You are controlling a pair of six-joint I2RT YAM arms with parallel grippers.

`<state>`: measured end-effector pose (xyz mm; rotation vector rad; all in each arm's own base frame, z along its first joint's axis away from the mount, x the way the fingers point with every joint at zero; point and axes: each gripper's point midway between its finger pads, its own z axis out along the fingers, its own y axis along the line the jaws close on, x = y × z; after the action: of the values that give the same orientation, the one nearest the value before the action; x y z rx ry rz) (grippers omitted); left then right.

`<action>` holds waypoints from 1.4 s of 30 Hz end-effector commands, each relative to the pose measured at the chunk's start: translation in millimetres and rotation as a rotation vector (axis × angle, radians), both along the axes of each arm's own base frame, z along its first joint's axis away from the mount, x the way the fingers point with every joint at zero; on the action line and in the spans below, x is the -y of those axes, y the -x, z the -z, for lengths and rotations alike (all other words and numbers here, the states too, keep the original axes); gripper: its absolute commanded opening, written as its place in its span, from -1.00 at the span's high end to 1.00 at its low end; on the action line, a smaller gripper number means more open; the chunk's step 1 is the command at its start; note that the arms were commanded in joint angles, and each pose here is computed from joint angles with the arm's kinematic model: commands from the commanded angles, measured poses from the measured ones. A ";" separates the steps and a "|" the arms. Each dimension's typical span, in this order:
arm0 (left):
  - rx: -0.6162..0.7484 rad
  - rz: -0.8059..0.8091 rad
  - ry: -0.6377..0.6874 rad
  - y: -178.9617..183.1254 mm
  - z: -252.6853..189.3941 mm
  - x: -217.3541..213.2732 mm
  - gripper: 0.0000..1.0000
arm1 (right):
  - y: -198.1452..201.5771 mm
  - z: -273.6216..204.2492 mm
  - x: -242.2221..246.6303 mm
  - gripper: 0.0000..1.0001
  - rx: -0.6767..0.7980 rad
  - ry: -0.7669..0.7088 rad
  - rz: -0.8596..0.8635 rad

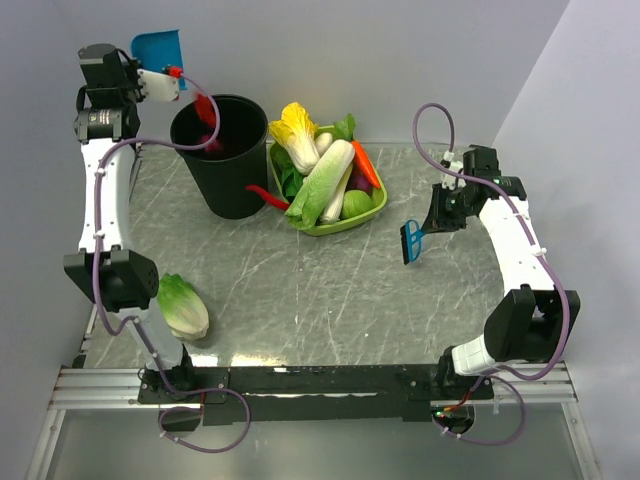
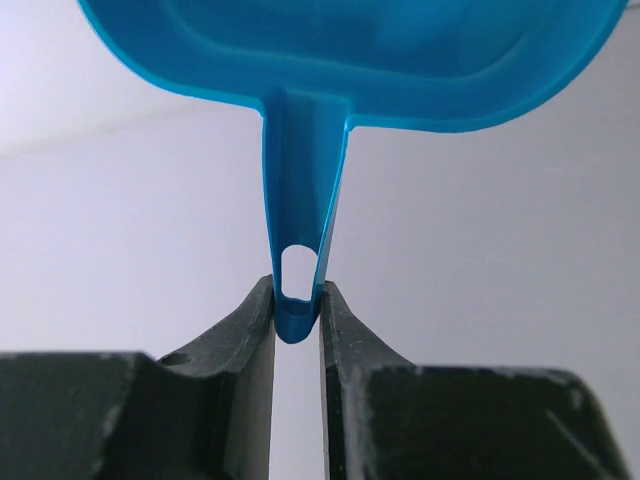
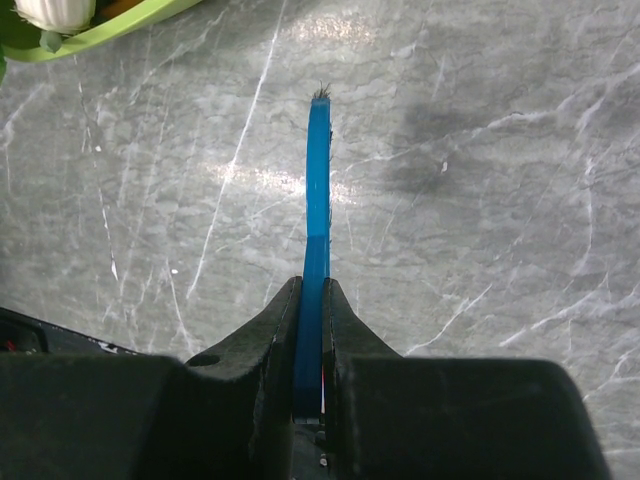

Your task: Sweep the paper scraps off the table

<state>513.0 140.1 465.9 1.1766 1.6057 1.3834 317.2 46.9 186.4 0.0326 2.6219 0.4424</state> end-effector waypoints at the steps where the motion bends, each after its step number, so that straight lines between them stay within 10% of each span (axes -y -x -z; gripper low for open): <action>1: 0.173 0.039 -0.271 -2.8 -86.7 4.1 0.98 | -1.5 -11.9 1.7 1.00 0.055 -0.015 0.020; 8: 0.309 0.074 -0.399 -9.6 -116.7 8.1 0.98 | 1.5 -10.0 6.2 1.00 0.053 -0.015 0.032; 17: 0.340 0.022 -0.258 2.4 -107.5 -1.6 0.98 | 3.2 -8.2 6.7 1.00 0.042 -0.026 0.041; 24: 0.343 0.101 0.296 25.3 -65.8 42.5 0.98 | 2.4 -8.1 6.5 1.00 0.042 -0.028 0.041; 32: 0.063 0.352 0.928 79.7 0.3 147.6 0.98 | 4.4 -10.5 5.9 1.00 0.039 -0.030 0.038; 42: -0.654 0.680 0.940 215.4 126.6 309.0 0.98 | -36.1 -54.3 12.4 1.00 0.198 0.049 -0.100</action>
<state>357.3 -127.3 402.2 1.1592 1.5700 0.0538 322.9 40.2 201.1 -0.0123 2.5831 0.4447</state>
